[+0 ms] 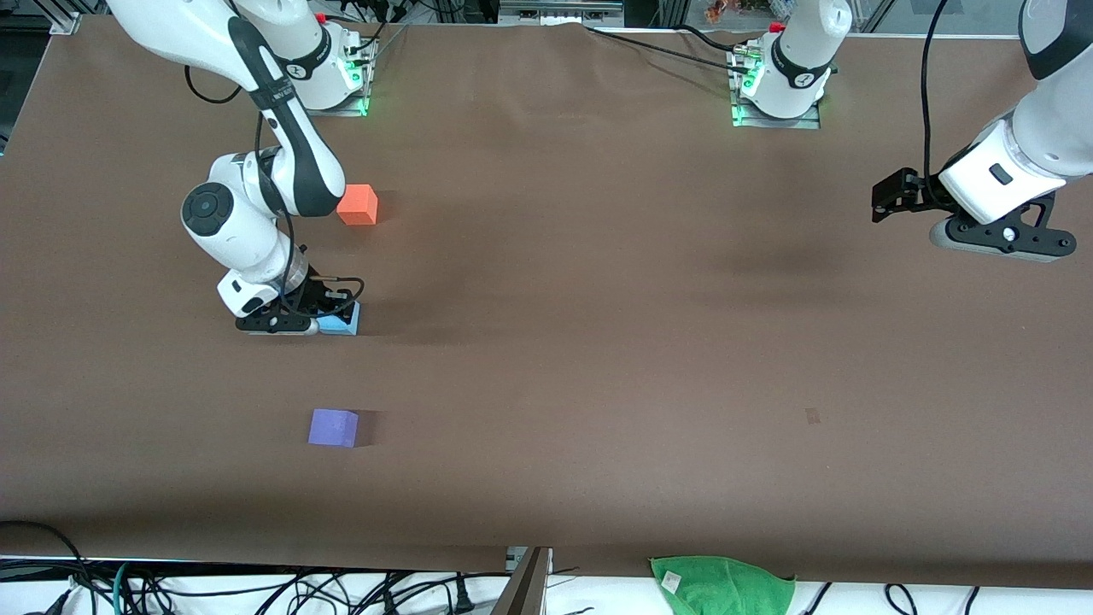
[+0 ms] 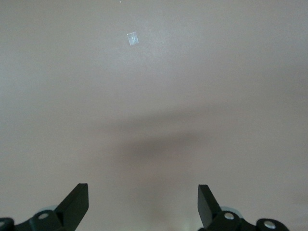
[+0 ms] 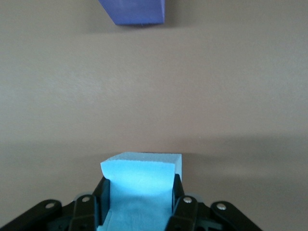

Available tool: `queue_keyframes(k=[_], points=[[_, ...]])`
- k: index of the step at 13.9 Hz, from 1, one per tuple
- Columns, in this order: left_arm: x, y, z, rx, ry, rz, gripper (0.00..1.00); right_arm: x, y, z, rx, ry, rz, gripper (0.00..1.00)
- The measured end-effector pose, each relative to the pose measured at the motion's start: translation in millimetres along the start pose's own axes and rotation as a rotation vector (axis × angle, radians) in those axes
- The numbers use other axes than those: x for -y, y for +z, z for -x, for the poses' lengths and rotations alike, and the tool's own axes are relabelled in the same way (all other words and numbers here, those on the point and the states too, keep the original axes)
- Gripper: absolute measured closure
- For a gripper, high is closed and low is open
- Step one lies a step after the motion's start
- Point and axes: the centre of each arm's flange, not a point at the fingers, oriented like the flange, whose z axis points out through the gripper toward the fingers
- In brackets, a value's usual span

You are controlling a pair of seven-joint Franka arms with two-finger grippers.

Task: Place blue block between orange and purple blocks
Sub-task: 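Lower the blue cube between the orange and purple cubes, then open the right gripper and draw it back from the blue cube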

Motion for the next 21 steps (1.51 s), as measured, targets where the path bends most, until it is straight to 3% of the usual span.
queue_keyframes(k=[13,14,18,21], points=[[0.0,0.0,0.0,0.000,0.000,0.000,0.00,1.0,20.4,14.3,-0.004,-0.008,0.004,0.48],[0.0,0.0,0.0,0.000,0.000,0.000,0.00,1.3,21.0,14.6,-0.003,-0.009,0.004,0.43],[0.0,0.0,0.0,0.000,0.000,0.000,0.00,8.6,17.1,11.0,0.006,-0.021,-0.002,0.04],[0.0,0.0,0.0,0.000,0.000,0.000,0.00,19.5,-17.0,-13.1,0.069,-0.078,-0.013,0.00]])
